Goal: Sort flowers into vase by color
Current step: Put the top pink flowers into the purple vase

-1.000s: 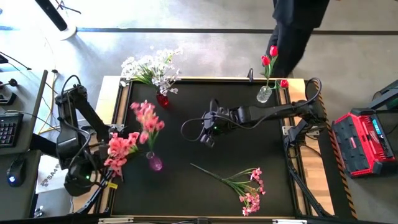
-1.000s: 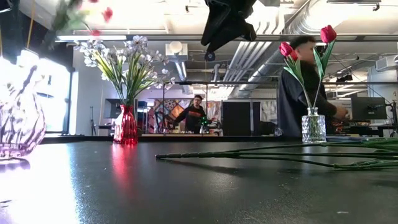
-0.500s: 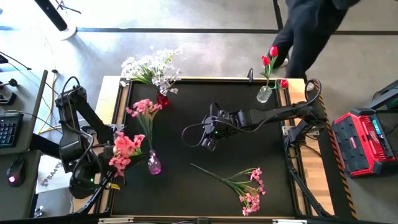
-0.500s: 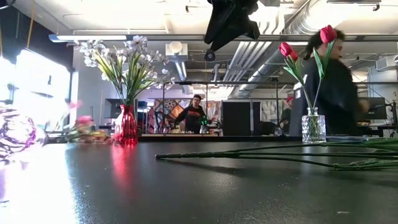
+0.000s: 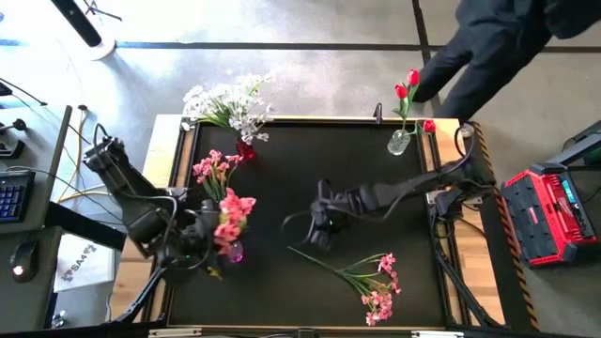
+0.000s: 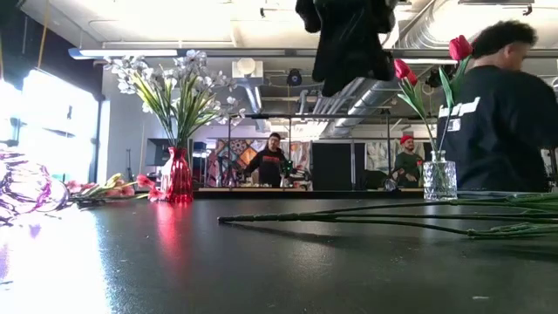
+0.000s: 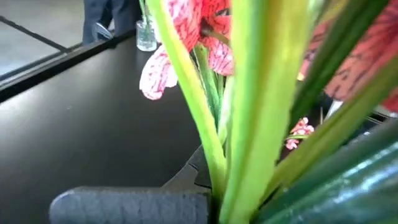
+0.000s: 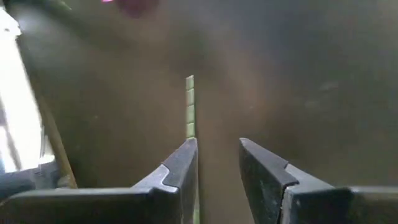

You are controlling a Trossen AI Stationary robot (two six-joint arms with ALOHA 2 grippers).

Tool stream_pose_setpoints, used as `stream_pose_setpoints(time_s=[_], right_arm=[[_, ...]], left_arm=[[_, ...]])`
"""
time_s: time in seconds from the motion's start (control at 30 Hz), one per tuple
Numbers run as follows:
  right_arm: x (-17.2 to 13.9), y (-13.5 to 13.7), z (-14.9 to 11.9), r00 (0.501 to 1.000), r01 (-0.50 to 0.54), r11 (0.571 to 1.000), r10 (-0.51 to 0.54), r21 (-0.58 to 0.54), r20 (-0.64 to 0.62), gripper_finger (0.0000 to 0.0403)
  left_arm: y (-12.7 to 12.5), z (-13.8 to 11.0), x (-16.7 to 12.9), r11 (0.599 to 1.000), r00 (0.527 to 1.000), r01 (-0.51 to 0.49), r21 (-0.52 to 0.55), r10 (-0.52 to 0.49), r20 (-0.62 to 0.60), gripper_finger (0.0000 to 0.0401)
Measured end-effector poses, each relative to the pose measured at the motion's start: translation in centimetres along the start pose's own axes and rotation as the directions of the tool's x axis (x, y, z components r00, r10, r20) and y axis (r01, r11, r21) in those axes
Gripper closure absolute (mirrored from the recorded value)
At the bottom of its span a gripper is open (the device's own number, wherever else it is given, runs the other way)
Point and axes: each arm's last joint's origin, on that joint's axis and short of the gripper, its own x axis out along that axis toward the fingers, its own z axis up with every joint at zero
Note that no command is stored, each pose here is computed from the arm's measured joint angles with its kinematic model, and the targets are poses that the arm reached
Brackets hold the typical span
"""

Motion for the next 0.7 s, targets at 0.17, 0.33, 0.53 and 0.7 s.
stream_pose_setpoints(time_s=[0.17,0.33,0.53,0.7], right_arm=[[2.6,0.7,-2.6,0.995,-0.092,0.994,0.090,0.065,0.035,0.0298],[5.2,0.5,-6.2,0.985,-0.168,0.967,0.158,0.189,0.067,0.0298],[6.9,0.3,-9.5,0.931,-0.353,0.879,0.295,0.320,0.216,0.0289],[7.3,0.1,-11.3,0.905,-0.403,0.844,0.309,0.355,0.293,0.0276]], left_arm=[[-0.8,0.8,1.6,1.000,1.000,0.021,0.022,-0.022,0.016,0.0401],[-0.7,2.4,2.8,0.998,0.997,0.068,-0.006,-0.067,0.027,0.0401],[-0.1,3.4,5.0,0.994,0.995,0.094,-0.050,-0.095,-0.012,0.0401],[0.2,3.1,7.4,0.996,0.999,0.031,-0.082,-0.034,-0.042,0.0401]])
